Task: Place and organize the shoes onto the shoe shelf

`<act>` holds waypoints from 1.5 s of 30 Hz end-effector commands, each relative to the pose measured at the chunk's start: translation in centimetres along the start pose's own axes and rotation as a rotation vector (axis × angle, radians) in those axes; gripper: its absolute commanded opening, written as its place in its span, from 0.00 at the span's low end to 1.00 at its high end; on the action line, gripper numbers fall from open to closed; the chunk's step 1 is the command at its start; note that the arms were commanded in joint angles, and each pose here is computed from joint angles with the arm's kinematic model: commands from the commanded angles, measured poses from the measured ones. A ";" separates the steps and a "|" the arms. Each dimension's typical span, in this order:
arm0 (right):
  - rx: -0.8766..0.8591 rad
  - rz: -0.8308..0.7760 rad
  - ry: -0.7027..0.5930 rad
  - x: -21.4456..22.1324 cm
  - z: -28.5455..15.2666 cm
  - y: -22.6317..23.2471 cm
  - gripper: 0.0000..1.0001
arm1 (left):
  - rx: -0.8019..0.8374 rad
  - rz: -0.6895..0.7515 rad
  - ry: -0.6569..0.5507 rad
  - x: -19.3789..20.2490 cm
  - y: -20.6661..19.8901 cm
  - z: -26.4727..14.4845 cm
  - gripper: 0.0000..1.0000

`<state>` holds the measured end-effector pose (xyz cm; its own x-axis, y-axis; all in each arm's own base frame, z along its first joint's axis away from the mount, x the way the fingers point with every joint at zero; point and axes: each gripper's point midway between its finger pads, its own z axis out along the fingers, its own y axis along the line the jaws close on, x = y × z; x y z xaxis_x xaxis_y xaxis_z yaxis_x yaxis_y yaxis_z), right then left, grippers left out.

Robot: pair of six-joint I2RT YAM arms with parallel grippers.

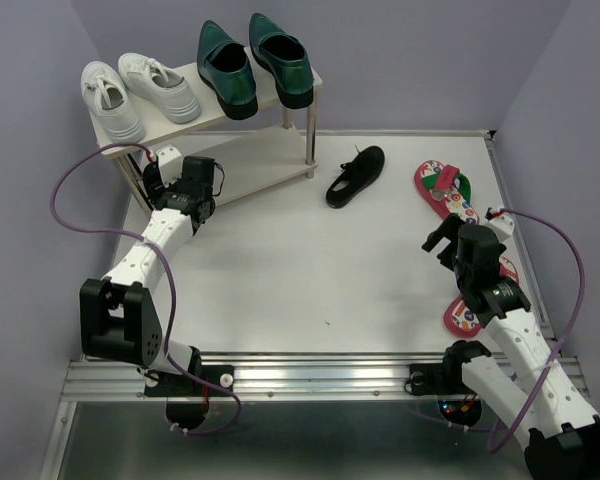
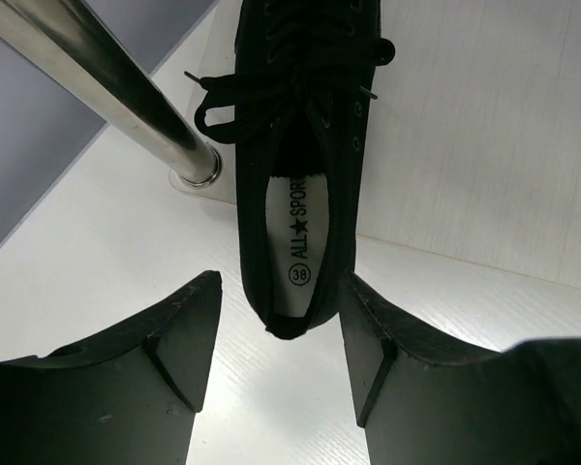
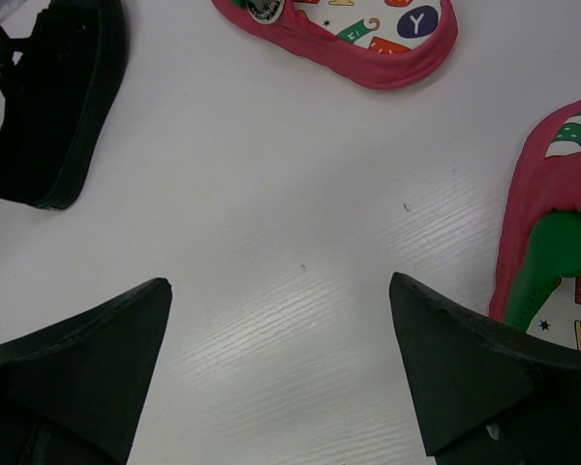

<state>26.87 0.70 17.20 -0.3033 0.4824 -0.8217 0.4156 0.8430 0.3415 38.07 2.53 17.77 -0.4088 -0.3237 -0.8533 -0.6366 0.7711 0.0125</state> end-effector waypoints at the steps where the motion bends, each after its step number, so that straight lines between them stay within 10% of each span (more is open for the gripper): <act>1: -0.023 0.020 -0.042 -1.0 0.1 0.6 1.00 | -0.047 -0.047 -0.044 -1.1 0.7 0.1 0.61; 14: -0.026 0.022 -0.049 -1.2 -0.1 0.6 1.00 | -0.084 -0.041 -0.011 0.9 -0.7 2.7 0.53; 17: -0.026 0.022 -0.048 -1.2 -0.1 0.6 1.00 | -0.092 -0.032 -0.007 1.0 -0.7 2.9 0.42; 21: -0.026 0.023 -0.051 -1.2 -0.1 0.6 1.00 | -0.087 -0.002 -0.017 0.4 -0.8 2.8 0.00; 45: -0.024 0.026 -0.057 -1.2 -0.1 0.4 1.00 | 0.046 0.187 -0.188 -3.9 -0.6 0.0 0.00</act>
<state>26.80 0.68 17.04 -0.3047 0.4820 -0.8215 0.4165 0.8431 0.3403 39.77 2.99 20.05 -0.4282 -0.1040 -0.8977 -0.5237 0.8381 0.1527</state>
